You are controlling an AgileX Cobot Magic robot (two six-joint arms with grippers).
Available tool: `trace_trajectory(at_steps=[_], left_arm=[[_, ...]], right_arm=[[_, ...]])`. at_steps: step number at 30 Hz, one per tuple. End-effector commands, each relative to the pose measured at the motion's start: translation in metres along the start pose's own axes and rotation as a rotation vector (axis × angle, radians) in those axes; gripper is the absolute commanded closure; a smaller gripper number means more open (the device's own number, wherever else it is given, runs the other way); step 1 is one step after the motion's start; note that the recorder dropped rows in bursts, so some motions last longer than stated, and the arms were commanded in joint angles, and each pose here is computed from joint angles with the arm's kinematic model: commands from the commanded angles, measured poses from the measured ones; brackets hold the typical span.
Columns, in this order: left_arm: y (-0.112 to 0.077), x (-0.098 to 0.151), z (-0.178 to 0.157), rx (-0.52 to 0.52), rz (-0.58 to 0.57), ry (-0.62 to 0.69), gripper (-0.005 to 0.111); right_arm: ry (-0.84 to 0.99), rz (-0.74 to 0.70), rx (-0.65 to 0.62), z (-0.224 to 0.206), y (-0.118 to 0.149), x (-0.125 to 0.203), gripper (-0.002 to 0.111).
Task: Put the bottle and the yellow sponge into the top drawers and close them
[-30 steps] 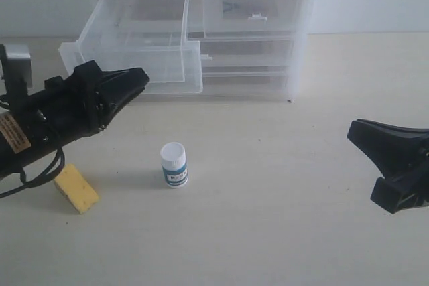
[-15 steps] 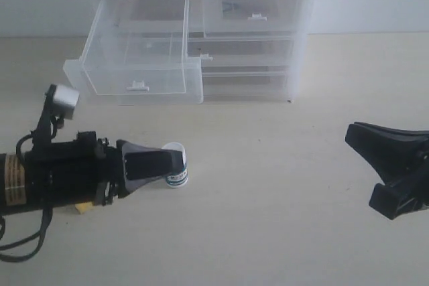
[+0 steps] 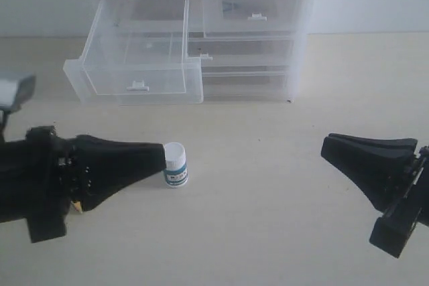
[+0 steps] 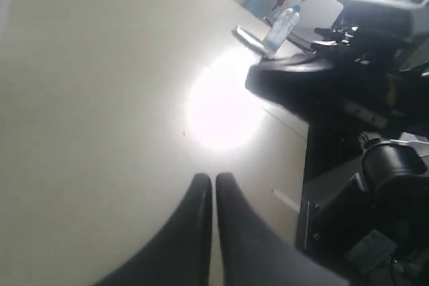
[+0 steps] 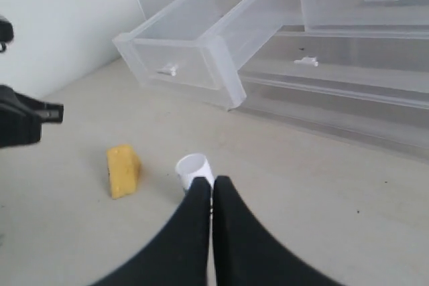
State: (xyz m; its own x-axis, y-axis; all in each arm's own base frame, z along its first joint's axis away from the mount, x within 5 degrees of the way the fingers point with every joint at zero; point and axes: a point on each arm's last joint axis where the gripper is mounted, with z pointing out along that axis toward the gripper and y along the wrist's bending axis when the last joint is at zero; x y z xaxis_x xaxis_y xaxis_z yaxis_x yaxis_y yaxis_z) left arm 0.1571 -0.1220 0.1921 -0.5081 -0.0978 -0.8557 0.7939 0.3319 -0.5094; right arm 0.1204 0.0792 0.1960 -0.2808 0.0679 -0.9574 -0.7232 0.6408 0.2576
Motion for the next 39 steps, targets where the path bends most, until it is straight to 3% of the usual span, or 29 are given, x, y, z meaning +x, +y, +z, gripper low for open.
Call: trace_trajectory(at_steps=[1, 6, 11, 16, 20, 23, 24, 25, 26, 32, 39], left_arm=[[-0.024, -0.019, -0.016, -0.086, 0.184, -0.049, 0.103], [-0.041, -0.04, -0.049, -0.38, 0.303, -0.167, 0.103], [-0.054, -0.047, -0.084, -0.637, 0.365, -0.263, 0.103], [-0.056, -0.044, -0.11, -0.846, 0.304, -0.314, 0.103], [-0.056, -0.043, -0.115, -0.881, 0.286, -0.326, 0.103], [-0.055, -0.042, -0.116, -0.9, 0.275, -0.318, 0.103], [-0.053, -0.041, -0.118, -0.922, 0.259, -0.312, 0.103], [-0.05, -0.039, -0.121, -0.973, 0.223, -0.299, 0.103], [-0.048, -0.037, -0.123, -1.001, 0.211, -0.288, 0.103], [-0.047, -0.037, -0.125, -1.031, 0.208, -0.277, 0.103], [-0.043, -0.043, -0.139, -1.176, 0.188, -0.348, 0.103]], right_arm=[[0.018, 0.003, -0.126, 0.001, 0.01, -0.002, 0.107], [0.124, -0.002, -0.276, 0.013, 0.03, -0.009, 0.107], [0.24, -0.045, -0.271, 0.033, 0.054, -0.012, 0.107], [0.35, -0.143, -0.311, 0.068, 0.095, -0.009, 0.106], [0.453, -0.211, -0.343, 0.118, 0.132, 0.01, 0.084], [0.479, -0.225, -0.362, 0.163, 0.153, 0.027, 0.054], [0.498, -0.225, -0.357, 0.181, 0.156, 0.036, 0.041], [0.504, -0.232, -0.34, 0.208, 0.162, 0.04, 0.015], [0.514, -0.25, -0.329, 0.219, 0.164, 0.043, 0.003], [0.54, -0.384, -0.282, 0.27, 0.167, 0.05, 0.003], [0.543, -0.364, -0.163, 0.331, 0.135, 0.058, 0.003]])
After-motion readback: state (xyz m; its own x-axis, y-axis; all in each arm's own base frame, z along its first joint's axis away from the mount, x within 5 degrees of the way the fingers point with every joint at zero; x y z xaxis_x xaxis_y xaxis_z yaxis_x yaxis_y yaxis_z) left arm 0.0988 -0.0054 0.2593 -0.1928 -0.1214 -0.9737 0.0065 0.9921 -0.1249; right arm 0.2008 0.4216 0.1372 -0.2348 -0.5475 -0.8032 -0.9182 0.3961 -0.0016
